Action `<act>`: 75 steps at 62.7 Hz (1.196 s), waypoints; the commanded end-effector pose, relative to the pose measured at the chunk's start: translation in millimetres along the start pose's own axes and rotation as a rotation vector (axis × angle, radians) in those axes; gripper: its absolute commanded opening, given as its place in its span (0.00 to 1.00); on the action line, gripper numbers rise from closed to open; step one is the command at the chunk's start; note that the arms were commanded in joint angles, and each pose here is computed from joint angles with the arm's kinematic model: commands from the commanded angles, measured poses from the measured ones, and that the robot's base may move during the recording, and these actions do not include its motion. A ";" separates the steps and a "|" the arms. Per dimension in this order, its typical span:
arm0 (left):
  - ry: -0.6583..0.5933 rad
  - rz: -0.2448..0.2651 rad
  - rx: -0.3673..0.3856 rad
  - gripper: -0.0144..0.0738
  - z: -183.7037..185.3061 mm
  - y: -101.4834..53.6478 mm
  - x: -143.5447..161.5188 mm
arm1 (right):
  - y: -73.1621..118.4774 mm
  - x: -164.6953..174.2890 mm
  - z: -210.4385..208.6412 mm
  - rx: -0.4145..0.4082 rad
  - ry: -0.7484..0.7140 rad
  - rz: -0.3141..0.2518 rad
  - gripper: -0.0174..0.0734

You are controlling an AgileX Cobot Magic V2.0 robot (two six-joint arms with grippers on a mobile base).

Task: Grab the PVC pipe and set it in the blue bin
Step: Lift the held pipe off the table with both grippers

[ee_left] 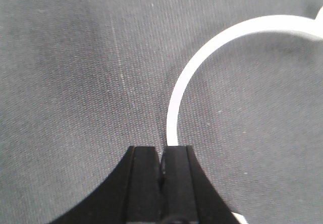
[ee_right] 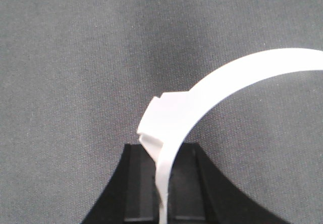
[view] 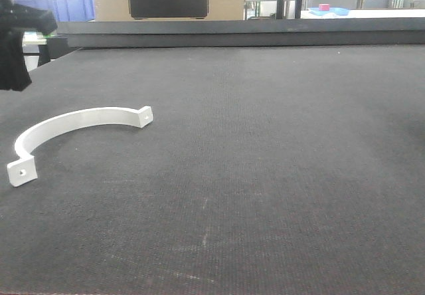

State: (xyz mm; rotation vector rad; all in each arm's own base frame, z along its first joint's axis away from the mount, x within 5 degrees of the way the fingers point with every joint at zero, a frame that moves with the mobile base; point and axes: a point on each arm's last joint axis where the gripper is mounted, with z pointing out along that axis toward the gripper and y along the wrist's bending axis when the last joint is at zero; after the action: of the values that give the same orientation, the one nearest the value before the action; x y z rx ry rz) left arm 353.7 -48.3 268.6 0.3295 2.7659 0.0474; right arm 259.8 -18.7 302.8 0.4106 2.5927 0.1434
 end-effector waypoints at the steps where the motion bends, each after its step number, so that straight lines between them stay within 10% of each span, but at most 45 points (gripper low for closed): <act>1: 0.001 0.028 0.010 0.04 5.8 -2.7 -2.9 | 1.1 -3.3 -4.2 -0.005 -0.039 -0.015 0.01; 32: 0.023 0.031 0.030 0.04 36.7 -6.6 -7.5 | 1.3 -4.5 -4.2 -0.008 -0.053 -0.015 0.01; 51: 0.058 0.032 0.034 0.39 53.3 -7.4 -6.9 | 1.3 -4.3 -4.2 -0.007 -0.051 -0.015 0.01; 75: 0.102 0.032 0.042 0.40 73.7 -9.2 -5.0 | 1.2 -3.9 -4.2 -0.007 -0.047 -0.015 0.01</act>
State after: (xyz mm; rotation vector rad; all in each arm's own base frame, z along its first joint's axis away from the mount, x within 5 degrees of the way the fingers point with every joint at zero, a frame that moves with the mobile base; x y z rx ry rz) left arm 380.8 -55.9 200.0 0.3897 2.8770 0.0235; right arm 261.6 -19.0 303.8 0.4054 2.5698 0.1422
